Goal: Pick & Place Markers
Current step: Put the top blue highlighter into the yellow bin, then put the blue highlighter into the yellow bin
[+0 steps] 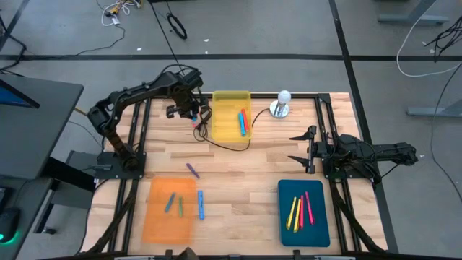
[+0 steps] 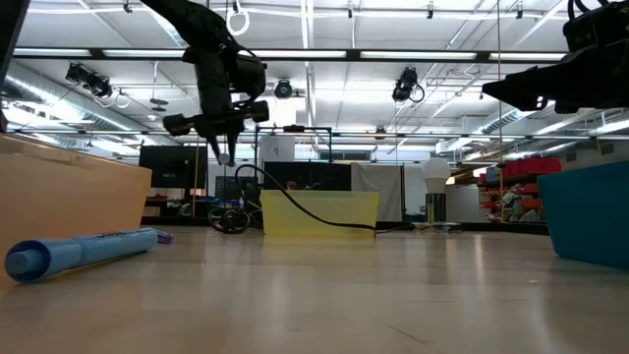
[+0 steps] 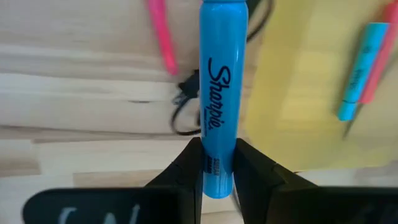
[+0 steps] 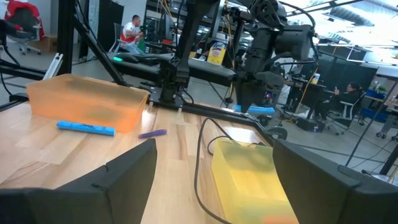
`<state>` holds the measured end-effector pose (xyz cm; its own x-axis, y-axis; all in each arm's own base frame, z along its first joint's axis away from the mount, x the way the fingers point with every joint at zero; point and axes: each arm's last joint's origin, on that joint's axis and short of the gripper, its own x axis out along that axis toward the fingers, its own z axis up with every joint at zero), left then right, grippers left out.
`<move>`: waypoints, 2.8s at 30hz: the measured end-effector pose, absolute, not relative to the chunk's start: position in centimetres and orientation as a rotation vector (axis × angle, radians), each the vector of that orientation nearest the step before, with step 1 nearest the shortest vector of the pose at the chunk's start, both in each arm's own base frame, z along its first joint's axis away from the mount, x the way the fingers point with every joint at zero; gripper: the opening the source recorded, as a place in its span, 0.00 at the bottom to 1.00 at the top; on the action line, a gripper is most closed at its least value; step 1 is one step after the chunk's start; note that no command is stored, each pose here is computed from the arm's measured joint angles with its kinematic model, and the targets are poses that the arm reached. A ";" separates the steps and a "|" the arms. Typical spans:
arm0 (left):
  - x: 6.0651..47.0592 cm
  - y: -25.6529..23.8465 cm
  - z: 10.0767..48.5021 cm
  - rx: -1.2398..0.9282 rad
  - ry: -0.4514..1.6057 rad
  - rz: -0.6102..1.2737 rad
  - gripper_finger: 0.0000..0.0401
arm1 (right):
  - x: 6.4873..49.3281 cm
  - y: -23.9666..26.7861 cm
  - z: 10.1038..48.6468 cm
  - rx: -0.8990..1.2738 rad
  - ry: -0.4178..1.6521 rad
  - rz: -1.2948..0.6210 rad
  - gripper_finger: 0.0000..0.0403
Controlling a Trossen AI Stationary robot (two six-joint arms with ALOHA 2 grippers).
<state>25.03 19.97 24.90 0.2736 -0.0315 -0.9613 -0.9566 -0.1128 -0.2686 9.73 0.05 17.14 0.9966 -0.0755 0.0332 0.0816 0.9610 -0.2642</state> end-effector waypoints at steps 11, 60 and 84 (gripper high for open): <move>30.1 22.0 26.0 -1.431 0.985 1.033 0.16 | 9.7 0.1 17.1 -0.269 -0.023 -0.080 0.80; 43.3 23.1 17.5 -1.480 1.051 0.895 0.16 | 9.7 0.1 17.1 -0.268 -0.023 -0.080 0.80; 43.0 23.5 17.0 -1.496 1.083 0.848 0.58 | 9.7 0.1 17.1 -0.269 -0.023 -0.079 0.80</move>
